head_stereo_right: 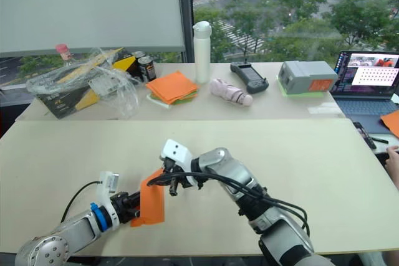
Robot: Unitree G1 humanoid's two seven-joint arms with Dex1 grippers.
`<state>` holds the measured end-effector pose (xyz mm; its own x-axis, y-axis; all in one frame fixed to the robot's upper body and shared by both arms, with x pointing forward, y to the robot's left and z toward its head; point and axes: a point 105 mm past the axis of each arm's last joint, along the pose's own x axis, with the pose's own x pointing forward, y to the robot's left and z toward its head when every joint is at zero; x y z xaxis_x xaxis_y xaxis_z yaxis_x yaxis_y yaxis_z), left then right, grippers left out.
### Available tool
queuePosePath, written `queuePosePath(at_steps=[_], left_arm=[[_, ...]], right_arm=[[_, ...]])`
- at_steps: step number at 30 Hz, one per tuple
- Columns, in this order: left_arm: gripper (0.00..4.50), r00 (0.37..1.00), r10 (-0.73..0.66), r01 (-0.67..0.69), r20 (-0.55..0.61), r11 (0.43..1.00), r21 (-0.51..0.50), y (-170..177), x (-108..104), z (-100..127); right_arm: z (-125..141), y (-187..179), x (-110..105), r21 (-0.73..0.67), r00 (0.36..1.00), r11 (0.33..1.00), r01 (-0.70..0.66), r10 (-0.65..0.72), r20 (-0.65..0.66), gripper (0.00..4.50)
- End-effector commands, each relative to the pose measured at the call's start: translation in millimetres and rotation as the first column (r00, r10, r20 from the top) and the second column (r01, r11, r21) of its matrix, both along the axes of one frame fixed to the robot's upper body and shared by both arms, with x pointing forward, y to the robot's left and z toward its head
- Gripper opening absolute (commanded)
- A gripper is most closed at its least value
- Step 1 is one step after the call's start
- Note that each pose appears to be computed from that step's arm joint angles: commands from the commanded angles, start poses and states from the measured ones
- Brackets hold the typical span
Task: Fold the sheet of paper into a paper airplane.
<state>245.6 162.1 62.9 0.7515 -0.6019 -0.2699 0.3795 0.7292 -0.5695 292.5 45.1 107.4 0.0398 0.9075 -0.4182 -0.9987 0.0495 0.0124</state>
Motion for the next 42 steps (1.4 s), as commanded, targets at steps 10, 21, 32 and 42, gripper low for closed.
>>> queuePosePath(at_steps=[10, 21, 32, 42], left_arm=[[0.02, 0.997, 0.074, -0.073, -0.019, 0.997, 0.031, 16, -7, -2], [0.02, 0.993, 0.112, -0.111, -0.025, 0.993, 0.042, 25, -17, 0], [0.02, 0.988, 0.150, -0.148, -0.037, 0.988, 0.052, 40, -32, 4], [0.02, 0.983, 0.172, -0.159, 0.064, 0.972, -0.176, 41, -30, 47]], right_arm=[[0, 11, -3, 0.000, 0.998, 0.999, -0.049, 0.049, 0.047, 0.00], [-6, 15, -2, -0.009, 0.997, 0.998, -0.064, 0.064, 0.052, 0.00], [-10, 18, -3, -0.013, 0.995, 0.997, -0.078, 0.079, 0.059, 0.00], [-16, 16, -3, -0.031, 0.995, 0.996, -0.080, 0.082, 0.063, 0.00]])
